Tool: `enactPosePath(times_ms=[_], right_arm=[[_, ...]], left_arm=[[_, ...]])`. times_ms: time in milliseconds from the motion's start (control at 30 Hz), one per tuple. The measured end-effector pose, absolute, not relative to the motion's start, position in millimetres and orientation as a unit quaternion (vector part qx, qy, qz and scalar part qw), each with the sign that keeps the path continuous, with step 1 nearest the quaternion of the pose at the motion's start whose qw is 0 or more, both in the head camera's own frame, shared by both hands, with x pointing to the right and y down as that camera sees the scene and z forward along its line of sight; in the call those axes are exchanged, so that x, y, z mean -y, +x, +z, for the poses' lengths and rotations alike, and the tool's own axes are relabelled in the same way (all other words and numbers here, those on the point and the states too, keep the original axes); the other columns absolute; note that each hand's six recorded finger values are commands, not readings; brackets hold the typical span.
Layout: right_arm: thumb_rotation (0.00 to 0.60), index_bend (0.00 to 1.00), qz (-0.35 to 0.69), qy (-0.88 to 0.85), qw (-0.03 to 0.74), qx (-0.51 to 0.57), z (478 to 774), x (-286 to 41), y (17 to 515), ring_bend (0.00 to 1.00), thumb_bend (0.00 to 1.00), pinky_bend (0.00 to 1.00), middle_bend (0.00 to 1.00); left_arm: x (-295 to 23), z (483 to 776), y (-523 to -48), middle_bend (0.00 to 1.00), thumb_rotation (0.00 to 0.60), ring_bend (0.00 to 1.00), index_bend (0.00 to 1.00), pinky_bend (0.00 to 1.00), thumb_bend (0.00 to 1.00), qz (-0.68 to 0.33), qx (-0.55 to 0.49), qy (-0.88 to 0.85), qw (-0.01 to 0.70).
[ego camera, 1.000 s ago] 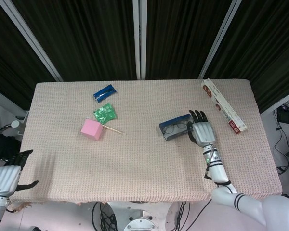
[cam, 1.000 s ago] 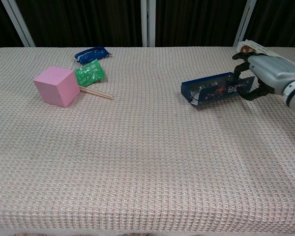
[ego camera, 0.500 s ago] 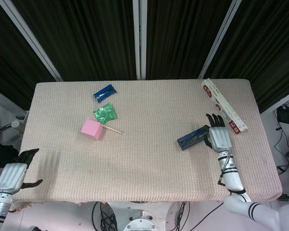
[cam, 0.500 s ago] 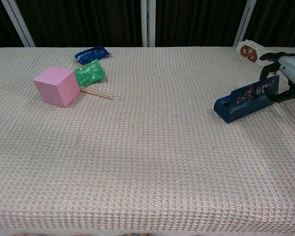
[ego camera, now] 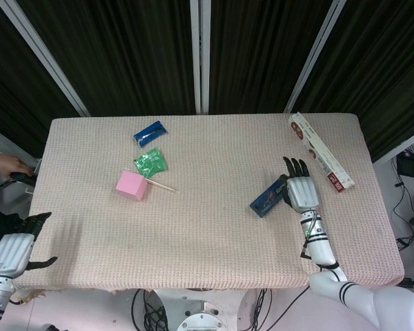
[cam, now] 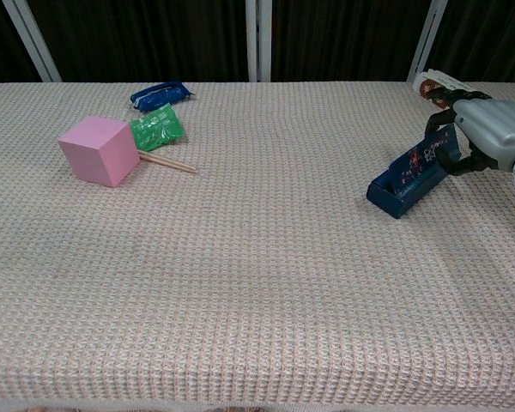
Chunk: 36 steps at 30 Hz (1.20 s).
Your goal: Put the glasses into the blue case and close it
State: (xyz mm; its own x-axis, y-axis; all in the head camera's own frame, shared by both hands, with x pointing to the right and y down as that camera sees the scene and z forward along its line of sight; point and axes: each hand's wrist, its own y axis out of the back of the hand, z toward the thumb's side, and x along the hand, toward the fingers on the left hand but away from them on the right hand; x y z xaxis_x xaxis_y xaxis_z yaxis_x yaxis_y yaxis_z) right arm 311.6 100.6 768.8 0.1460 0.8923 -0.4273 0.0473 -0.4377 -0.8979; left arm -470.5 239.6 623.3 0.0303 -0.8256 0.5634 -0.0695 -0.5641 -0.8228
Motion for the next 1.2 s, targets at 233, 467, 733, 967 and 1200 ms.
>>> enactPosePath(times_ms=[233, 467, 733, 967, 1200], right_arm=[[0.6, 0.0, 0.519, -0.652, 0.415, 0.365, 763, -95, 307, 0.0, 0.17, 0.0, 0.0], [0.6, 0.0, 0.489, -0.648, 0.426, 0.399, 748, -90, 309, 0.0, 0.16, 0.0, 0.0], [0.6, 0.0, 0.464, -0.624, 0.432, 0.457, 696, -97, 354, 0.0, 0.19, 0.0, 0.0], [0.6, 0.0, 0.526, -0.589, 0.408, 0.459, 644, -134, 426, 0.0, 0.18, 0.0, 0.0], [0.6, 0.0, 0.628, -0.535, 0.341, 0.45, 604, -194, 485, 0.0, 0.18, 0.0, 0.0]], left_arm=[[-240, 621, -471, 0.11, 0.55, 0.11, 0.07, 0.26, 0.1, -0.604, -0.347, -0.644, 0.315], [-240, 620, -468, 0.11, 0.555, 0.11, 0.07, 0.26, 0.1, -0.601, -0.349, -0.645, 0.318], [-237, 614, -462, 0.11, 0.557, 0.11, 0.07, 0.26, 0.1, -0.59, -0.358, -0.644, 0.332], [-233, 606, -456, 0.11, 0.553, 0.11, 0.07, 0.26, 0.1, -0.577, -0.368, -0.638, 0.353], [-227, 600, -455, 0.1, 0.544, 0.11, 0.07, 0.26, 0.1, -0.564, -0.382, -0.626, 0.38]])
